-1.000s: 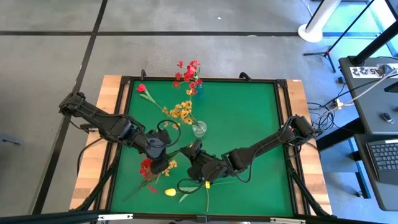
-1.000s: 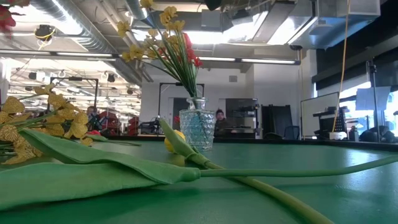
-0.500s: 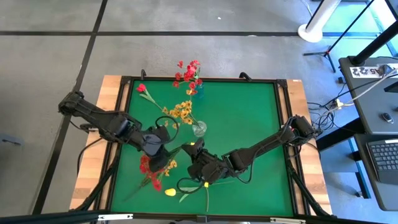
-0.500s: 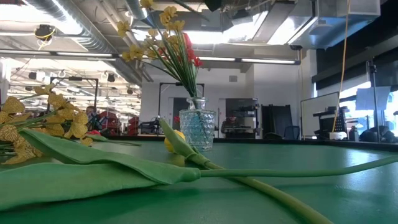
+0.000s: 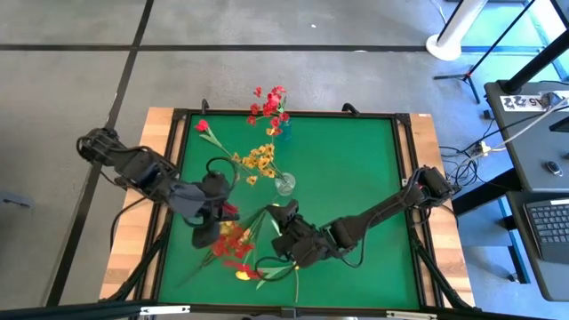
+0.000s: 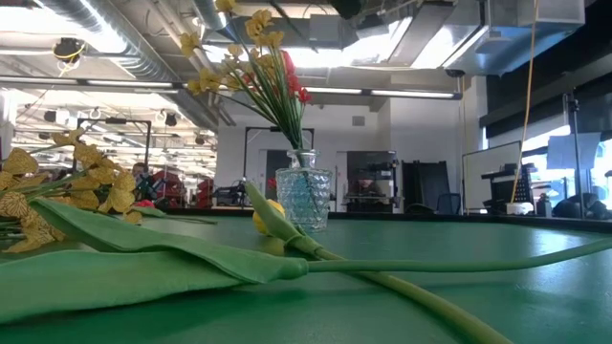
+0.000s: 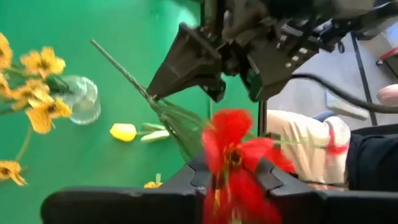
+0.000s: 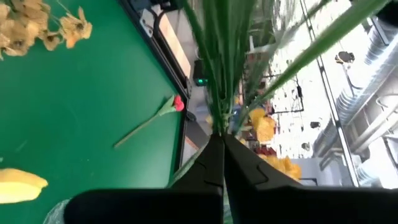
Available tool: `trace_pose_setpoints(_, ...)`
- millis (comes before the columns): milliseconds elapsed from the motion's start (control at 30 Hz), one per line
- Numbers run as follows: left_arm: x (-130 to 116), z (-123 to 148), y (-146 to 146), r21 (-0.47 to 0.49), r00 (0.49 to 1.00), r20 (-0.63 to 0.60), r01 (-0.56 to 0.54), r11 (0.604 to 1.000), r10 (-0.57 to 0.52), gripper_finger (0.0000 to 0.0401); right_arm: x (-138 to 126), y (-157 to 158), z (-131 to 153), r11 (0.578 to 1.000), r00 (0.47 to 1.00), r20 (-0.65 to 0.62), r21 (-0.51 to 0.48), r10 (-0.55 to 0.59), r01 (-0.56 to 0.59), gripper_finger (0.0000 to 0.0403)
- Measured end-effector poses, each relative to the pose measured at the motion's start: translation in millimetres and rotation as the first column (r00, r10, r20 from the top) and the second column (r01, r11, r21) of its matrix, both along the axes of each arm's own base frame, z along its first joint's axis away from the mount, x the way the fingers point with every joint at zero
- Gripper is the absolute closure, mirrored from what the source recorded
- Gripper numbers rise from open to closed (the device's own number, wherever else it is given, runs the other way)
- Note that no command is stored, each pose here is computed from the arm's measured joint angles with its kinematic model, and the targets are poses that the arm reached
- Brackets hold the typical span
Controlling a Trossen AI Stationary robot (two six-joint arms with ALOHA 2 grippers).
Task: Sort flowers into vase by color
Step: Put the red flowers into the blue vase
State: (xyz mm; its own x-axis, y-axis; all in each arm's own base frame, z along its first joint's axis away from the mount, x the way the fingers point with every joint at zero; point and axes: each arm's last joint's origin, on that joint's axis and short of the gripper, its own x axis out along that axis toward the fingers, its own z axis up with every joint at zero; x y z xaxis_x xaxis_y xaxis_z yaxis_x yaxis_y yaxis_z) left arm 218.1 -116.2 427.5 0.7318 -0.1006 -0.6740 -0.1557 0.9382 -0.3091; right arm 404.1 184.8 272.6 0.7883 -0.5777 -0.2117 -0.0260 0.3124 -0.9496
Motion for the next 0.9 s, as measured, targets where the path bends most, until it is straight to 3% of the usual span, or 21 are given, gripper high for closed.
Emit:
trace_pose_setpoints(167,-9.5,13.0,-3.8,0.066,0.999,0.053,-0.002,0.998,-0.001,0.0356,-7.7,-2.2,17.2,0.999,0.998,0.06,0.039,-0.024,0.021,0.0403)
trace_pose_setpoints(367,-29.0,33.4,-8.7,0.207,0.988,0.153,-0.051,0.977,0.019,0.0355,-30.4,-13.5,65.7,0.972,0.977,0.212,0.229,0.0,-0.05,0.0403)
trace_pose_setpoints(500,-46.1,49.2,-10.4,0.291,0.966,0.258,-0.099,0.952,0.021,0.0355,-47.7,-30.7,94.4,0.917,0.961,0.275,0.377,0.023,-0.13,0.0403)
trace_pose_setpoints(700,-69.3,61.5,-11.3,0.369,0.929,0.369,-0.179,0.912,0.033,0.0355,-58.3,-64.0,109.6,0.852,0.962,0.274,0.507,-0.018,-0.128,0.0403)
trace_pose_setpoints(900,-77.3,57.0,-16.5,0.44,0.92,0.39,-0.219,0.871,0.035,0.0355,-62.0,-105.5,122.7,0.737,0.94,0.34,0.624,0.044,-0.26,0.0403)
